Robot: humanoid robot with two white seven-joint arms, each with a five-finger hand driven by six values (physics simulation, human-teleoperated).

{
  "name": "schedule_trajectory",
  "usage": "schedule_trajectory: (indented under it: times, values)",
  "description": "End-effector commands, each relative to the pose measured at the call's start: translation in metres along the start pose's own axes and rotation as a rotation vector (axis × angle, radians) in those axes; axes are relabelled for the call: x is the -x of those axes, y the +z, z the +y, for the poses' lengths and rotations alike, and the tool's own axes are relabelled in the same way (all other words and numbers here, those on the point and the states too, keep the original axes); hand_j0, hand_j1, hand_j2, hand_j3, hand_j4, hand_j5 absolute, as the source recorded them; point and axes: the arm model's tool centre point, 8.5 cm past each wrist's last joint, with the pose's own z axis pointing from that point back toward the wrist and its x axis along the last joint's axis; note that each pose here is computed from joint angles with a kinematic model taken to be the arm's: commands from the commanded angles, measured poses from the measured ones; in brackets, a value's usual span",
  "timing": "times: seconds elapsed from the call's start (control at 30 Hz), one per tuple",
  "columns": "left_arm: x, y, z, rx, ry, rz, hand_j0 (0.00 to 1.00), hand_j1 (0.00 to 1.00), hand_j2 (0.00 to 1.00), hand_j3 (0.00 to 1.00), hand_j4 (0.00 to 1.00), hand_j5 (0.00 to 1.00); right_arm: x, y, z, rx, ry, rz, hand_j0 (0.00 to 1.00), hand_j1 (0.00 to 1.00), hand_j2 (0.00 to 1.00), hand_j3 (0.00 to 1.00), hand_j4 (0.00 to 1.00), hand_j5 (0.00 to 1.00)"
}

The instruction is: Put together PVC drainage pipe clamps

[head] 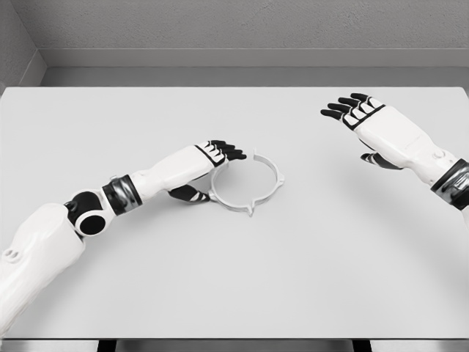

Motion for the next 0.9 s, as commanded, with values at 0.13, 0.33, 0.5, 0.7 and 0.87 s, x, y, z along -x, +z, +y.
schedule_trajectory:
  times: [0.13, 0.33, 0.5, 0.7, 0.87]
  values:
    - [0.001, -0.007, 0.0, -0.01, 0.013, 0.002, 1.0, 1.0, 1.0, 1.0, 1.0, 1.0, -0.001, 0.0, -0.001, 0.004, -0.005, -0.003, 1.0, 1.0, 1.0, 1.0, 1.0, 1.0]
    - [0.001, -0.009, 0.001, -0.012, 0.014, 0.002, 1.0, 1.0, 1.0, 1.0, 1.0, 1.0, -0.001, 0.0, -0.001, 0.004, -0.005, -0.003, 1.0, 1.0, 1.0, 1.0, 1.0, 1.0]
    - [0.0, -0.013, 0.0, -0.015, 0.02, -0.003, 1.0, 1.0, 1.0, 1.0, 1.0, 1.0, -0.001, 0.0, -0.001, 0.004, -0.005, -0.003, 1.0, 1.0, 1.0, 1.0, 1.0, 1.0]
    - [0.001, -0.015, 0.001, -0.017, 0.021, -0.001, 1.0, 1.0, 1.0, 1.0, 1.0, 1.0, -0.001, 0.0, -0.001, 0.004, -0.005, -0.003, 1.0, 1.0, 1.0, 1.0, 1.0, 1.0]
    - [0.001, -0.018, 0.003, -0.023, 0.02, -0.002, 1.0, 1.0, 1.0, 1.0, 1.0, 1.0, -0.001, 0.0, 0.0, 0.003, -0.006, -0.002, 1.0, 1.0, 1.0, 1.0, 1.0, 1.0]
